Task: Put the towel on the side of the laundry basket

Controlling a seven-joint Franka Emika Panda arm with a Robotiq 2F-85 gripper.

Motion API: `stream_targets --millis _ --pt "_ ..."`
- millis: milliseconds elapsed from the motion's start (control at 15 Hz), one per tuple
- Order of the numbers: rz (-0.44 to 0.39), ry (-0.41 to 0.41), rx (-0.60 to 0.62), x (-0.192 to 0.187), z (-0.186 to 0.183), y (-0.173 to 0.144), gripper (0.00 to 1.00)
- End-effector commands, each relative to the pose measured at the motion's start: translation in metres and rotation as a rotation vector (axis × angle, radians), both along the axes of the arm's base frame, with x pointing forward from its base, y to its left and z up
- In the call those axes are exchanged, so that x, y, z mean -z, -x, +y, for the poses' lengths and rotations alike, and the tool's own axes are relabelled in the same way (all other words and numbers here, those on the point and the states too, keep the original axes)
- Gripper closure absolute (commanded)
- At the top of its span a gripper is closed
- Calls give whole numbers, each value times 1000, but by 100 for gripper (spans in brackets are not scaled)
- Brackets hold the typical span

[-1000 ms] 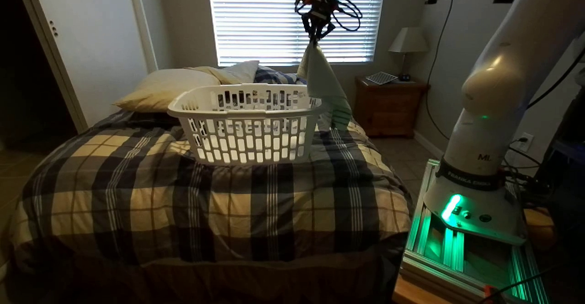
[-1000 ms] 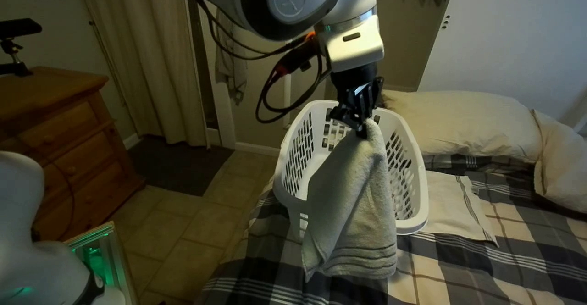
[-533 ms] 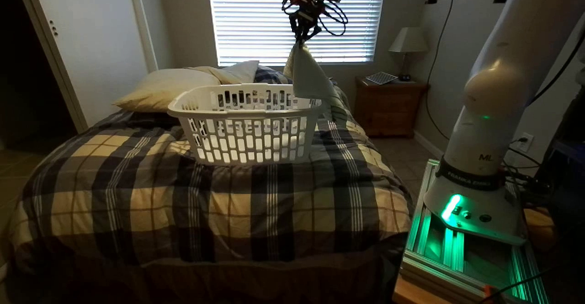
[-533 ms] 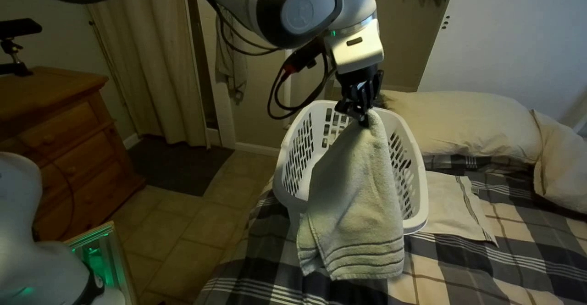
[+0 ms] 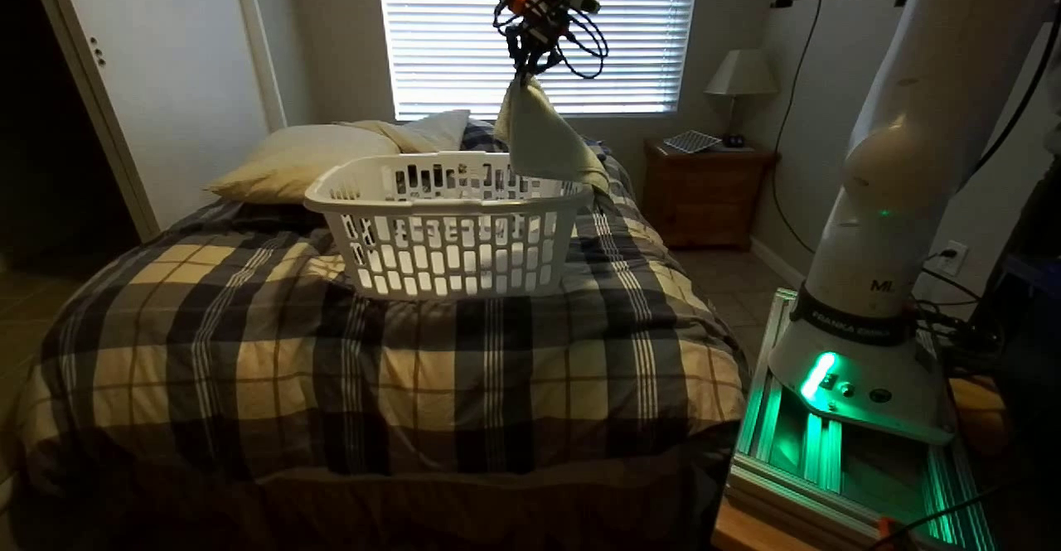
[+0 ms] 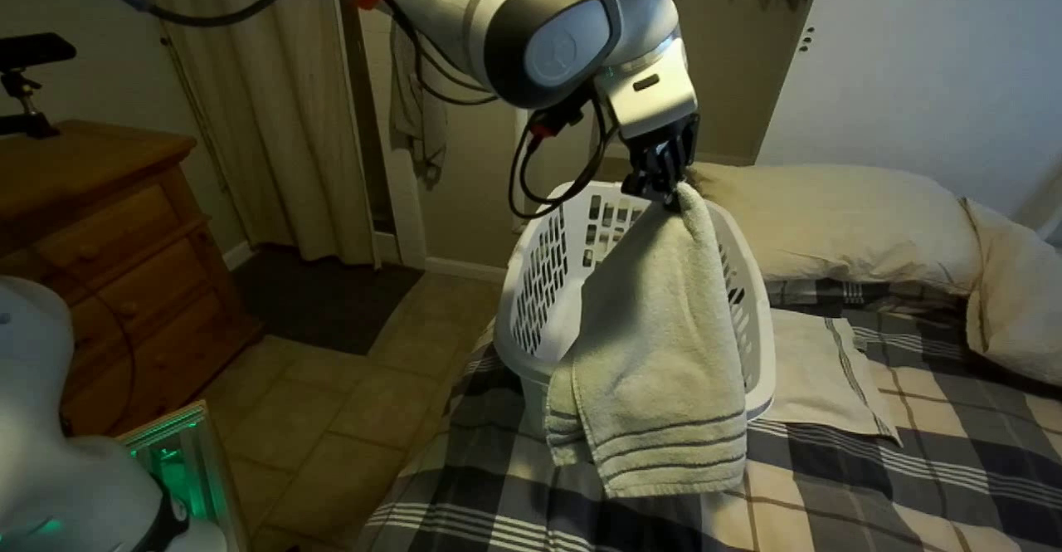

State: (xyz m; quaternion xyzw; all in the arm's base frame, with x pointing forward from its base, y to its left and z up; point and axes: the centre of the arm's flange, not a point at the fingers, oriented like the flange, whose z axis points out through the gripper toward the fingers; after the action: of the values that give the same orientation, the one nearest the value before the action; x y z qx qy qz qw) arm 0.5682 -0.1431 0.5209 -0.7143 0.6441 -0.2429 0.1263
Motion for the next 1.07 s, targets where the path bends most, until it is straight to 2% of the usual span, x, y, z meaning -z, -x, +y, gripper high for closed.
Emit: stream_targets --millis 0,333,667,867,933,1000 --pt "-6 -21 -12 8 5 -14 97" --pt "62 -9 12 31 0 -11 97" --pt "35 -15 23 37 -9 -12 97" --pt "47 -13 12 44 -6 -15 96" --pt "52 -23 9 46 -6 -16 89" --pt "55 -22 6 48 -6 -16 64"
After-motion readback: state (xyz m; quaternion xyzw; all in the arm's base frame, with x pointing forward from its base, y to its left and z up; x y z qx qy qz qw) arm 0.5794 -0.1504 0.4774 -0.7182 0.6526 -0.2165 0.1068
